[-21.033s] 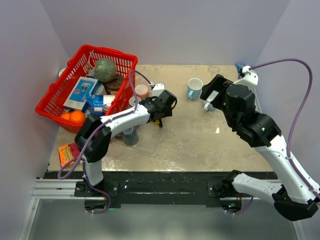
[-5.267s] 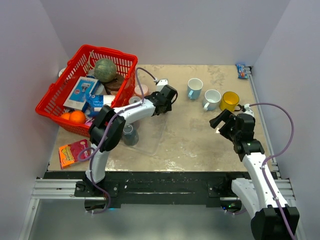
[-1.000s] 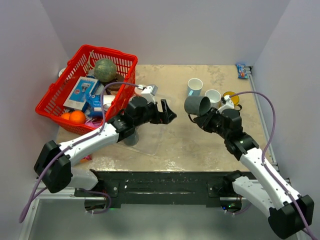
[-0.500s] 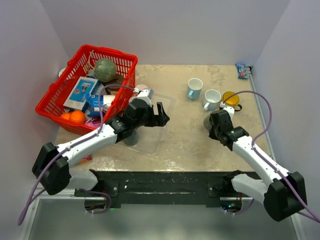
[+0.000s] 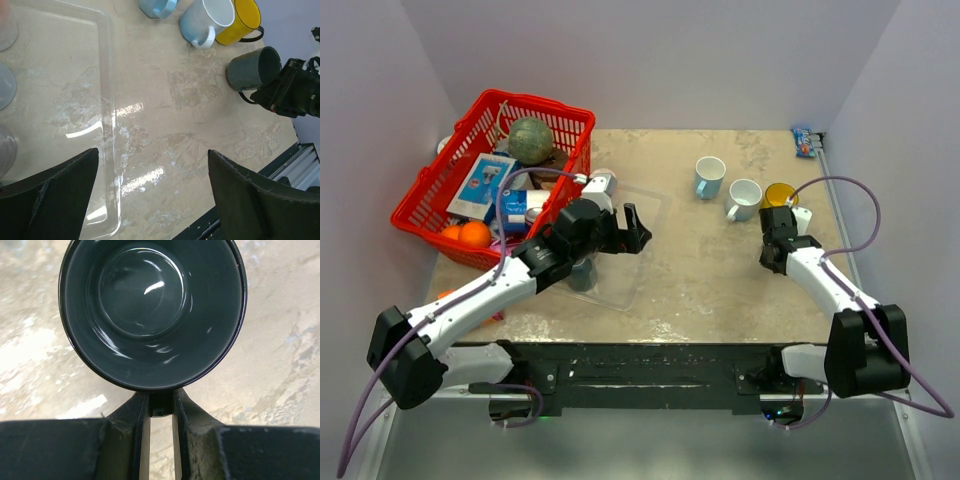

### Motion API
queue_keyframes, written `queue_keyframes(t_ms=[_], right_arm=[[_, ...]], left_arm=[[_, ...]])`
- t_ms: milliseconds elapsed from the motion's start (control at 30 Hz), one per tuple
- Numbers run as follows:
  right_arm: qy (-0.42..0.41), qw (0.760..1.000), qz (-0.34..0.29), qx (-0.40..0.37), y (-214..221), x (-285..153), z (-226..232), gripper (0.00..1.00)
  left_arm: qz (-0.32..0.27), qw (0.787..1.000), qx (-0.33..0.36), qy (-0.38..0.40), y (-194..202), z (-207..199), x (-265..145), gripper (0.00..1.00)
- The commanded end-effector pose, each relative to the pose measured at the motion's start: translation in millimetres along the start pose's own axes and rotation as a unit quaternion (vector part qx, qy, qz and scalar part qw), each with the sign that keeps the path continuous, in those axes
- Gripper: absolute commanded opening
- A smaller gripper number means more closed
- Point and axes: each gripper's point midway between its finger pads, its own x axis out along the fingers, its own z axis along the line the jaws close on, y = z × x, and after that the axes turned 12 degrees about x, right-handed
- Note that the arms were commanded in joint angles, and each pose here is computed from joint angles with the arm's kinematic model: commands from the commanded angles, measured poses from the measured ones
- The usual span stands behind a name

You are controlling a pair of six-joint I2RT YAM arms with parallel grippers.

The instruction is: Turn the mug right side up

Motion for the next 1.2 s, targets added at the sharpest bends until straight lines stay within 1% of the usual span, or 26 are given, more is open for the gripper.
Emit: queue_keyframes(t_ms=[0, 167, 267, 333, 400, 433, 567, 600, 667, 700, 800, 833, 900, 933, 1033, 1167], right_arm=[[0.03, 0.995, -0.081, 0.05, -54.6, -0.5, -3.5, 0.0], [0.081, 0.991, -0.073, 0.083, -58.9, 6.2, -27.8, 0.0], [0.102, 0.988, -0.063, 0.096, -58.1, 12.2, -36.9, 0.0], [0.109, 0.987, -0.055, 0.108, -59.0, 16.7, -43.8, 0.02], [0.103, 0.987, -0.043, 0.113, -56.3, 20.6, -41.4, 0.1], [0.102, 0.987, -0.04, 0.115, -55.1, 22.2, -40.2, 0.12], [0.099, 0.988, -0.029, 0.117, -51.7, 27.1, -38.1, 0.29], [0.097, 0.988, -0.026, 0.117, -50.3, 28.1, -37.5, 0.37], [0.097, 0.988, -0.025, 0.117, -49.6, 29.1, -37.8, 0.48], [0.096, 0.988, -0.026, 0.119, -50.1, 28.5, -37.3, 0.56], [0.087, 0.988, -0.028, 0.123, -51.9, 24.3, -36.1, 0.67], [0.087, 0.988, -0.029, 0.123, -52.5, 21.9, -36.9, 0.73], [0.083, 0.988, -0.038, 0.126, -58.7, 14.9, -37.9, 0.78], [0.082, 0.988, -0.038, 0.125, -59.4, 11.7, -38.4, 0.82], [0.07, 0.988, -0.049, 0.128, -67.2, -1.5, -39.3, 0.85], [0.04, 0.987, -0.068, 0.138, -82.2, -22.8, -35.8, 0.91]], left_arm=[[-0.024, 1.0, 0.019, 0.006, -8.8, 1.2, -15.1, 0.94], [-0.038, 0.999, 0.025, 0.002, -6.3, 7.2, -29.3, 0.94], [-0.043, 0.999, 0.031, -0.013, -0.9, 16.2, -34.7, 0.94], [-0.038, 0.998, 0.035, -0.028, 3.0, 23.2, -37.2, 0.95], [-0.036, 0.998, 0.036, -0.041, 4.4, 28.1, -40.2, 0.95], [-0.035, 0.998, 0.036, -0.044, 5.1, 29.4, -41.1, 0.95], [-0.037, 0.997, 0.037, -0.054, 3.2, 33.2, -46.3, 0.95], [-0.039, 0.997, 0.037, -0.058, 2.0, 34.3, -47.7, 0.94], [-0.036, 0.997, 0.038, -0.062, 3.3, 36.5, -49.1, 0.95], [-0.035, 0.996, 0.038, -0.066, 4.0, 38.0, -49.7, 0.94], [-0.032, 0.996, 0.04, -0.076, 3.9, 41.4, -52.2, 0.95], [-0.031, 0.996, 0.04, -0.08, 3.9, 42.6, -52.9, 0.95], [-0.026, 0.994, 0.043, -0.094, 5.1, 47.7, -54.9, 0.95], [-0.024, 0.994, 0.044, -0.099, 5.6, 49.7, -55.3, 0.95], [-0.014, 0.99, 0.048, -0.13, 8.0, 60.7, -58.9, 0.95], [0.015, 0.981, 0.05, -0.187, 18.7, 80.9, -66.4, 0.95]])
